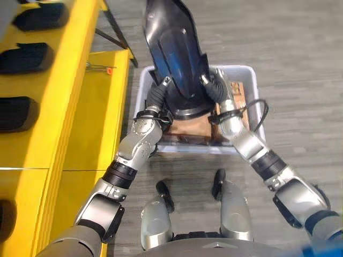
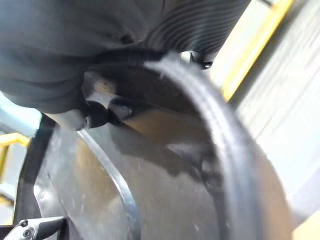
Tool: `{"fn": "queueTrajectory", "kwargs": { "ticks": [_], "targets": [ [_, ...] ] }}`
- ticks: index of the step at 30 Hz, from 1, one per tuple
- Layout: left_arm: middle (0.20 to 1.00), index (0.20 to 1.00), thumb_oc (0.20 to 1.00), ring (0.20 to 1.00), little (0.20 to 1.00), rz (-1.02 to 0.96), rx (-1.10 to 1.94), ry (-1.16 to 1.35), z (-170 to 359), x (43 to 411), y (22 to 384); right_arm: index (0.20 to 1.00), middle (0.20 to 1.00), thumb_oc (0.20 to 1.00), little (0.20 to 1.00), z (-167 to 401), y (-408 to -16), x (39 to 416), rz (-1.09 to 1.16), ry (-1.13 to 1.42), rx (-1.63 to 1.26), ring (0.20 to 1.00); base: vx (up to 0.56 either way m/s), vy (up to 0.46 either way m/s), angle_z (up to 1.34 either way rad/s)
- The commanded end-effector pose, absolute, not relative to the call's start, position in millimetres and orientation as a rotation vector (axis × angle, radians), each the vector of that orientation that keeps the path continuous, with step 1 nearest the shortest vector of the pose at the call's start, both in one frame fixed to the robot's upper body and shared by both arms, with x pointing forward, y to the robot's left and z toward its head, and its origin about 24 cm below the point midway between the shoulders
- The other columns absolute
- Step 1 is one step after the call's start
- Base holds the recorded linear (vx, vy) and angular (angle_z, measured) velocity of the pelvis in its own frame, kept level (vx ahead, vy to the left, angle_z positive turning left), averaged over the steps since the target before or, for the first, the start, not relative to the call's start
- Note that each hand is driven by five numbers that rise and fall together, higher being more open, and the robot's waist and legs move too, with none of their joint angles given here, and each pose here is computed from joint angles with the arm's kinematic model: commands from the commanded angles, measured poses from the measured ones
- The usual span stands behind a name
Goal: Move parts from the plastic box to the shelf.
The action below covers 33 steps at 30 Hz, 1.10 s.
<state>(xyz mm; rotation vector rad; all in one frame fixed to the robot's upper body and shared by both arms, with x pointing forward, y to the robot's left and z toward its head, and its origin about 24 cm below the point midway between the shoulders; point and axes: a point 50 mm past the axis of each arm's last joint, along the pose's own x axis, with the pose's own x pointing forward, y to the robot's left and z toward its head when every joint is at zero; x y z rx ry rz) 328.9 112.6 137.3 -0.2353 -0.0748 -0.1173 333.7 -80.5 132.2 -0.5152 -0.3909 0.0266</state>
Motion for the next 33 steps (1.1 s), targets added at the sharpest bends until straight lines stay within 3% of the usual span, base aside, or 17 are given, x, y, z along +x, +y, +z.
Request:
{"fn": "queueTrajectory", "kwargs": {
  "ticks": [1, 6, 15, 26, 33],
  "targets": [
    [0.200, 0.200, 0.200, 0.200, 0.200, -0.316, -0.405, -0.489, 232, 312, 93, 0.200, 0.200, 0.200, 0.200, 76, -68, 323, 0.113, -0.145, -0.426, 0.200, 0.11, -0.162, 1.17],
    [0.200, 0.200, 0.200, 0.200, 0.200, -0.145, -0.399, -0.449, 208, 309, 116, 0.200, 0.200, 0.200, 0.200, 73, -58, 320, 0.171, -0.118, -0.345, 0.200, 0.02, -0.053, 0.80],
    [0.200, 0.200, 0.200, 0.200, 0.200, -0.185, -0.353, -0.383, 178, 308, 117, 0.200, 0.200, 0.200, 0.200, 90, -57, 320, 0.179, -0.186, -0.351, 0.200, -0.19, 0.096, 0.85],
    [0.200, 0.200, 0.200, 0.200, 0.200, -0.277, -0.208, -0.251, 154, 300, 107, 0.200, 0.200, 0.200, 0.200, 77, -60, 303, 0.159, -0.153, -0.304, 0.200, -0.01, 0.389, 0.44],
    [0.200, 0.200, 0.200, 0.200, 0.200, -0.131, -0.190, -0.303, 166, 303, 122, 0.200, 0.200, 0.200, 0.200, 106, -51, 293, 0.218, -0.304, -0.318, 0.200, -0.15, 0.311, 0.09]
  ]
}}
